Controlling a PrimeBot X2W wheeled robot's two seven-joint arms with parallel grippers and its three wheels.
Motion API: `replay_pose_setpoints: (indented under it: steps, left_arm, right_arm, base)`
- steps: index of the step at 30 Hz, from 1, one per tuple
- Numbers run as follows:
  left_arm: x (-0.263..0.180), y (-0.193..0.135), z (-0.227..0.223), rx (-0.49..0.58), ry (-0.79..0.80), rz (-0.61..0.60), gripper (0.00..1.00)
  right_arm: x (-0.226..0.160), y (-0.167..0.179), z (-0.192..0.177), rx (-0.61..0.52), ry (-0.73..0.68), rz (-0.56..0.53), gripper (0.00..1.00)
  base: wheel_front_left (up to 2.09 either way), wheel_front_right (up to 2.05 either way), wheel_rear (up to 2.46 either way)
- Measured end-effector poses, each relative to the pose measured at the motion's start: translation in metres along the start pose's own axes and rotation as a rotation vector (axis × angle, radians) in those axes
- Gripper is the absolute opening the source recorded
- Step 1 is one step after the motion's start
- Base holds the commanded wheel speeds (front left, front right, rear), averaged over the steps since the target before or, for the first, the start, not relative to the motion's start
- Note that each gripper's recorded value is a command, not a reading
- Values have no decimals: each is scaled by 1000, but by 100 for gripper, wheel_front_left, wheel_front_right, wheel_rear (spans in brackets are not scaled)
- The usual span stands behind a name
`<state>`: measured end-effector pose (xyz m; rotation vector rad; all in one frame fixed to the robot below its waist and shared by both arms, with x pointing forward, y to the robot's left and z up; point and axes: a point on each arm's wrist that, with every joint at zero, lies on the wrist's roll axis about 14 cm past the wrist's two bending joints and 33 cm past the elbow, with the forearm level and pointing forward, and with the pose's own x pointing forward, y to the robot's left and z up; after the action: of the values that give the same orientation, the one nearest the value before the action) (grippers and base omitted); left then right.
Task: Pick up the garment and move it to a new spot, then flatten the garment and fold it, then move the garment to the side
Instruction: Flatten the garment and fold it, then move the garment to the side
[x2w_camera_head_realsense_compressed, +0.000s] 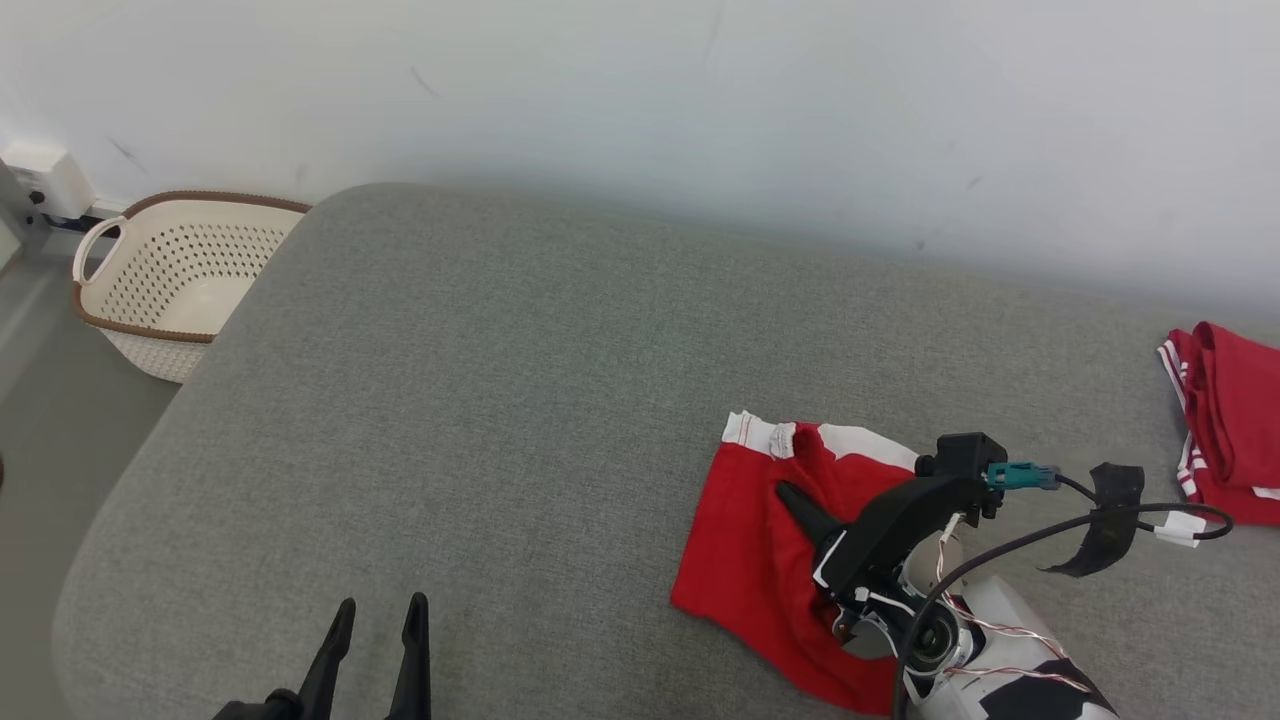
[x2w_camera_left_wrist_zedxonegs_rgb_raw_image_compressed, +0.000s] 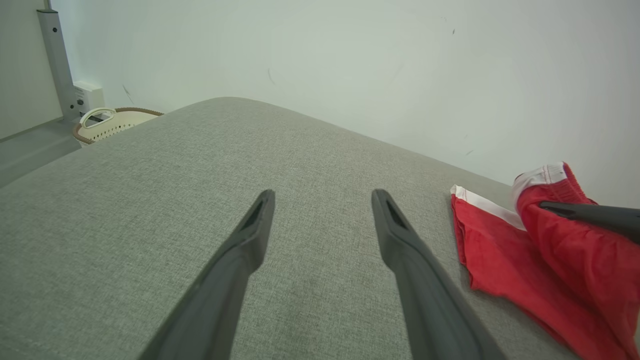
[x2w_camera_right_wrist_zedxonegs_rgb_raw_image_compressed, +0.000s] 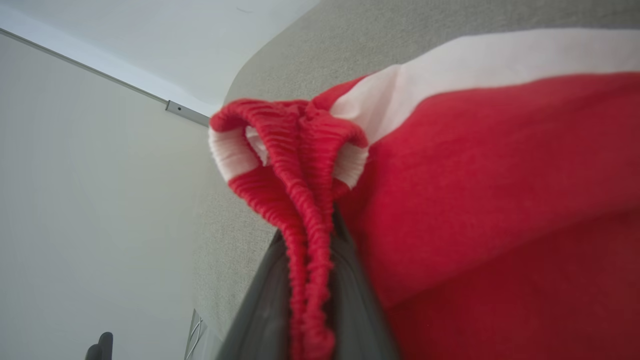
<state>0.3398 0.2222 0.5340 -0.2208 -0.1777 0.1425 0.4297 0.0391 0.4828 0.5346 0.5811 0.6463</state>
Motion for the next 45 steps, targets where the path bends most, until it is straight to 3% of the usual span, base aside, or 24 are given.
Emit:
replay_pose_setpoints:
  steps: [6,7,8,9,19,27,35,45]
  left_arm:
    - [-3,2,-1,-8,5,9,100]
    - [-3,2,-1,-8,5,9,100]
    - [-2,2,0,-9,3,9,100]
    - [-2,2,0,-9,2,8,100]
    - [2,2,4,-6,-12,11,100]
    - [8,0,6,9,-24,-1,100]
    - [11,3,6,24,-26,6,100]
    - [14,7,4,35,-18,10,100]
  right_arm:
    - [13,0,-6,3,9,-14,3]
    - [15,-1,-8,-4,8,-18,40]
    - [16,-1,-8,-16,6,-22,40]
    - [17,0,-7,-25,-2,-21,98]
    - [9,10,40,-129,-243,-4,100]
    - [-31,-33,87,-295,-421,-113,100]
    - [-57,-85,65,-275,-351,-255,100]
    - [-47,-89,16,-190,-202,-267,100]
  base:
    - [0,0,0]
    - [0,0,0]
    - [0,0,0]
    - [0,0,0]
    - [0,0,0]
    - [0,0,0]
    - [0,0,0]
    - [0,0,0]
